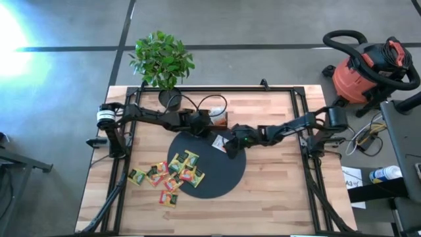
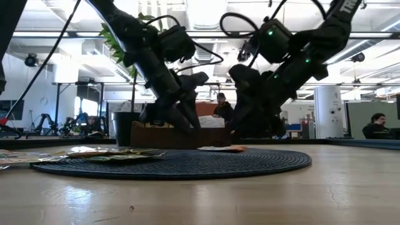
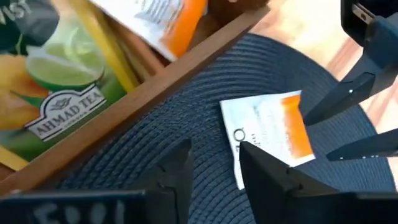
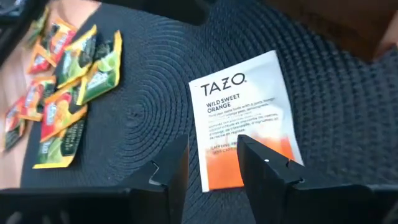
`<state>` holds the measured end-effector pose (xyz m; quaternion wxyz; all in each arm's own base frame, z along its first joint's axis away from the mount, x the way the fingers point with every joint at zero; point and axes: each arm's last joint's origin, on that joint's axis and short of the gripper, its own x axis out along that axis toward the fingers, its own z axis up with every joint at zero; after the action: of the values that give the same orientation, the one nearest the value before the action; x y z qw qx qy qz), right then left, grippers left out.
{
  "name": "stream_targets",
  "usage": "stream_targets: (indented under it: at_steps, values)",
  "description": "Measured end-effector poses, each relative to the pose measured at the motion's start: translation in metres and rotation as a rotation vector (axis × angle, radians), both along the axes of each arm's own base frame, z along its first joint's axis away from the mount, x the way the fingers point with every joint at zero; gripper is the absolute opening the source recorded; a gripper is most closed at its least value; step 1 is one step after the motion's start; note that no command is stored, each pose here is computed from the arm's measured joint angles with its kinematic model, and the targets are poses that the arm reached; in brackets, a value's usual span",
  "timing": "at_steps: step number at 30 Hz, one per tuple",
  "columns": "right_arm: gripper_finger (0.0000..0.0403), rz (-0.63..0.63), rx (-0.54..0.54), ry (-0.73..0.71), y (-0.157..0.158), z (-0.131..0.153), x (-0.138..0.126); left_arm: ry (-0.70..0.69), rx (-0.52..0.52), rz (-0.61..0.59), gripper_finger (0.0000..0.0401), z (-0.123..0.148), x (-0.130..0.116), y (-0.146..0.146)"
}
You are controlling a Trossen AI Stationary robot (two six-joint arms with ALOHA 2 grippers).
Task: Pick & Place Tea
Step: Put the white tea bag into the right slot of the wooden organizer
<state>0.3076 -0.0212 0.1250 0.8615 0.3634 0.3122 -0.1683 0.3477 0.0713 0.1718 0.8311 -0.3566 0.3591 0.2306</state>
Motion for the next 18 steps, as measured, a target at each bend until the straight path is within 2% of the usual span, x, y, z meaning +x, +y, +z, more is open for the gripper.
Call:
stream_targets:
  at_steps: [6, 12, 18]
  values:
    - [0.0122, 0.013, 0.012, 0.029, 0.0, -0.008, 0.005, 0.003, -0.038, -0.01, 0.0112, -0.007, -0.004, 0.0]
    - [0.0116, 0.018, 0.01, 0.038, 0.003, -0.003, 0.003, -0.071, -0.066, -0.031, 0.0113, -0.004, 0.0, -0.002]
    - [0.0115, 0.019, -0.009, 0.093, 0.003, -0.008, -0.002, -0.054, -0.068, -0.033, 0.0113, -0.016, 0.003, -0.001]
